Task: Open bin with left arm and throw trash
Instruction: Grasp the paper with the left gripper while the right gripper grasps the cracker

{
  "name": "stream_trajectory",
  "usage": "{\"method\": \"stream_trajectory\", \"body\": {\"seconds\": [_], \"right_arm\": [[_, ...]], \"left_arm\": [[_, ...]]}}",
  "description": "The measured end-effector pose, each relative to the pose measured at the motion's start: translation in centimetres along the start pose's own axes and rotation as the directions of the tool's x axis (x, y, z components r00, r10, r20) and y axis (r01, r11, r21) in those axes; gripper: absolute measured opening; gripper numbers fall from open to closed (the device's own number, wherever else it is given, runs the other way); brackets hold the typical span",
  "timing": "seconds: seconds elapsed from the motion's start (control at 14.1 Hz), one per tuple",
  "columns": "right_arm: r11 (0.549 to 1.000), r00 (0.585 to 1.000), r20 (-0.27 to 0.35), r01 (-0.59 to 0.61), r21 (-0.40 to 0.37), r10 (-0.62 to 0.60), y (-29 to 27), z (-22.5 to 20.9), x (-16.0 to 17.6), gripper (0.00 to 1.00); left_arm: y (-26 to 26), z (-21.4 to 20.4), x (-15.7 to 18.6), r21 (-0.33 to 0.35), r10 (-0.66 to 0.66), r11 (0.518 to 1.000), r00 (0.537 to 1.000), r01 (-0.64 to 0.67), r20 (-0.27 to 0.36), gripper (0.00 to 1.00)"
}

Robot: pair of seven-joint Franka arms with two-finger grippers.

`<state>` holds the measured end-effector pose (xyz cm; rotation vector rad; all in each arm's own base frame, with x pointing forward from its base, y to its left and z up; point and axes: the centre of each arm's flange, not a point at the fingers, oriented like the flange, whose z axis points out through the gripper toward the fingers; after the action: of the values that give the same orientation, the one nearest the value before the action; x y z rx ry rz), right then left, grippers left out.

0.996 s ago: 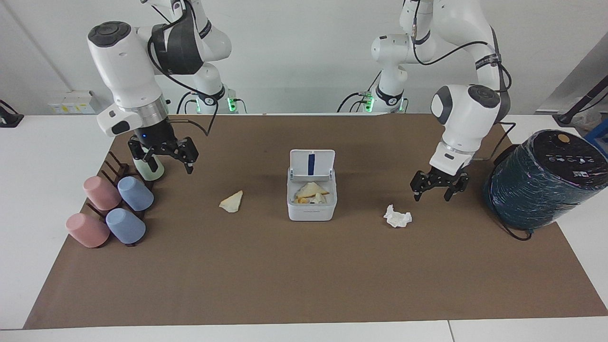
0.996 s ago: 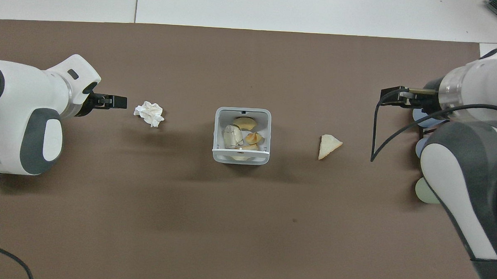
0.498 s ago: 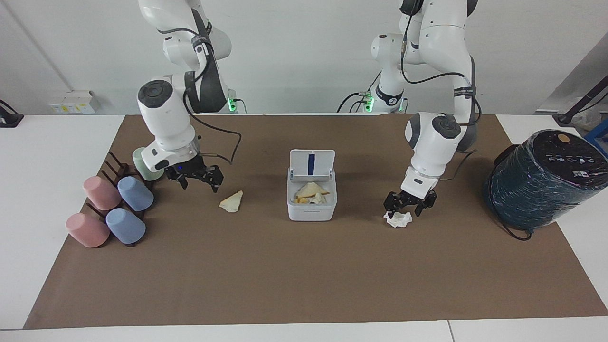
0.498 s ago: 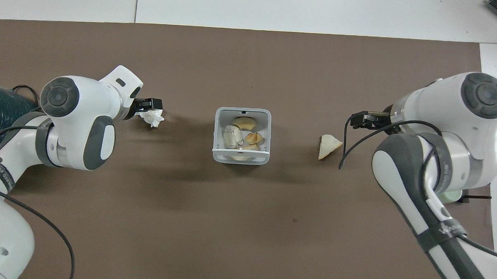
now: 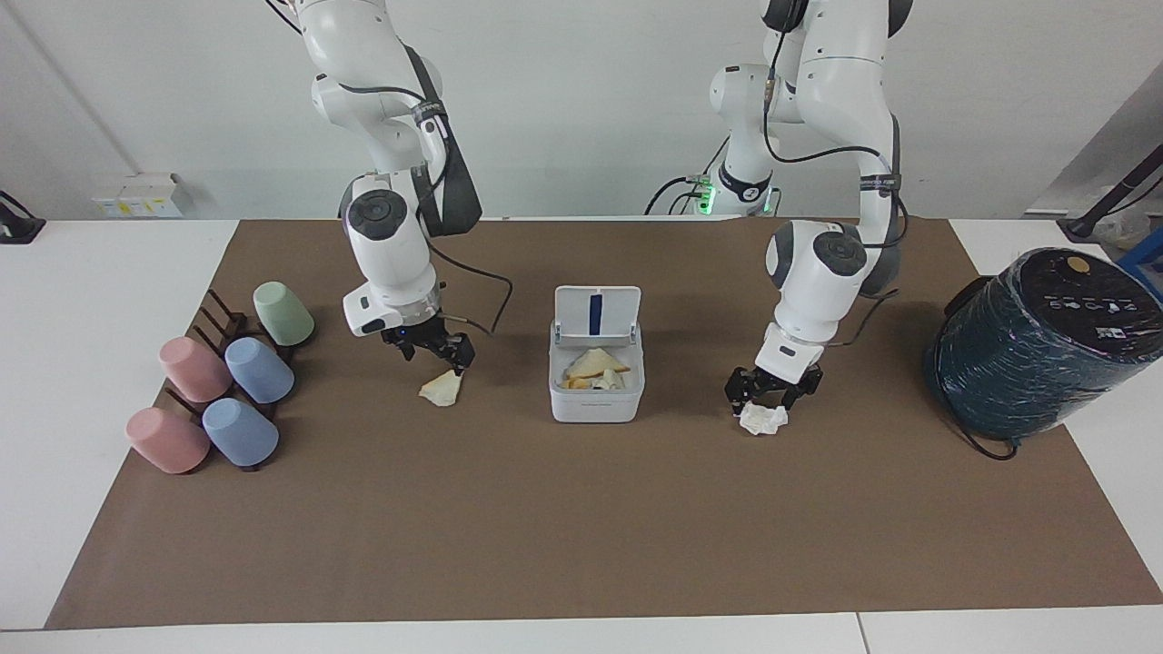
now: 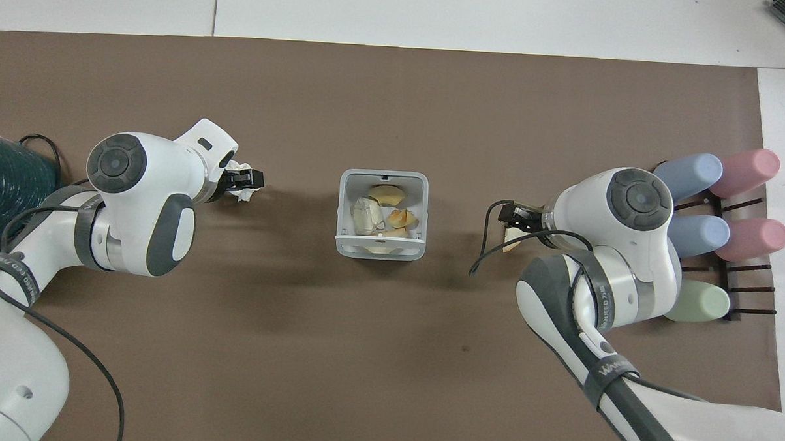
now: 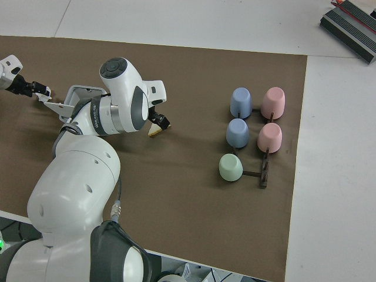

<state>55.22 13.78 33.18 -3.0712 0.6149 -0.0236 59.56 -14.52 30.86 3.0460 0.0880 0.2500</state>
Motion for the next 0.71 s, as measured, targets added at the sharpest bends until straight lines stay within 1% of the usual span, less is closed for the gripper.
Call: {"method": "stream_trajectory", "body": {"seconds": [0.07,0.14,0.21,0.28,0.36,0.5,0.57,0.64,0.71], "right_arm": [[1.000,1.000,0.006,-0.010,-0.005,0.010,0.3,0.7,-0.3,1.00],[1.000,1.000,0.010,-0.020,-0.008,0.020,0.6,1.1,-0.5,1.00],[0.999,0.999,0.007,-0.041,-0.003,0.041,0.6,1.5,-0.6,1.00],[0.998,0.998,-0.003,-0.062,0.011,0.062,0.6,1.7,-0.7,1.00],[0.997,0.997,-0.009,-0.075,0.026,0.075,0.7,2.1,-0.8,1.00],[0.996,0.996,-0.003,-0.084,0.032,0.084,0.9,2.8,-1.2,1.00],[0.996,0.996,0.002,-0.087,0.031,0.087,1.0,3.1,-1.4,1.00],[0.996,0.996,0.004,-0.087,0.029,0.087,1.1,3.3,-1.5,1.00],[0.996,0.996,0.003,-0.087,0.030,0.087,1.1,3.6,-1.7,1.00]], "left_arm": [[0.0,0.0,0.0,0.000,0.000,1.000,1.000,0.000,0.001,0.89],[0.0,0.0,0.0,0.000,0.000,1.000,1.000,0.000,0.001,0.81],[0.0,0.0,0.0,0.000,0.000,1.000,1.000,0.000,0.000,0.70],[0.0,0.0,0.0,0.000,0.000,1.000,1.000,0.000,0.000,0.56],[0.0,0.0,0.0,0.000,0.000,1.000,1.000,0.000,-0.001,0.44],[0.0,0.0,0.0,-0.001,0.000,1.000,1.000,0.000,-0.005,0.21],[0.0,0.0,0.0,-0.002,0.000,1.000,1.000,0.000,-0.006,0.21],[0.0,-0.1,0.1,-0.002,0.000,1.000,1.000,0.000,-0.009,0.18],[0.1,-0.2,0.2,-0.003,0.000,1.000,1.000,0.000,-0.012,0.05]]}}
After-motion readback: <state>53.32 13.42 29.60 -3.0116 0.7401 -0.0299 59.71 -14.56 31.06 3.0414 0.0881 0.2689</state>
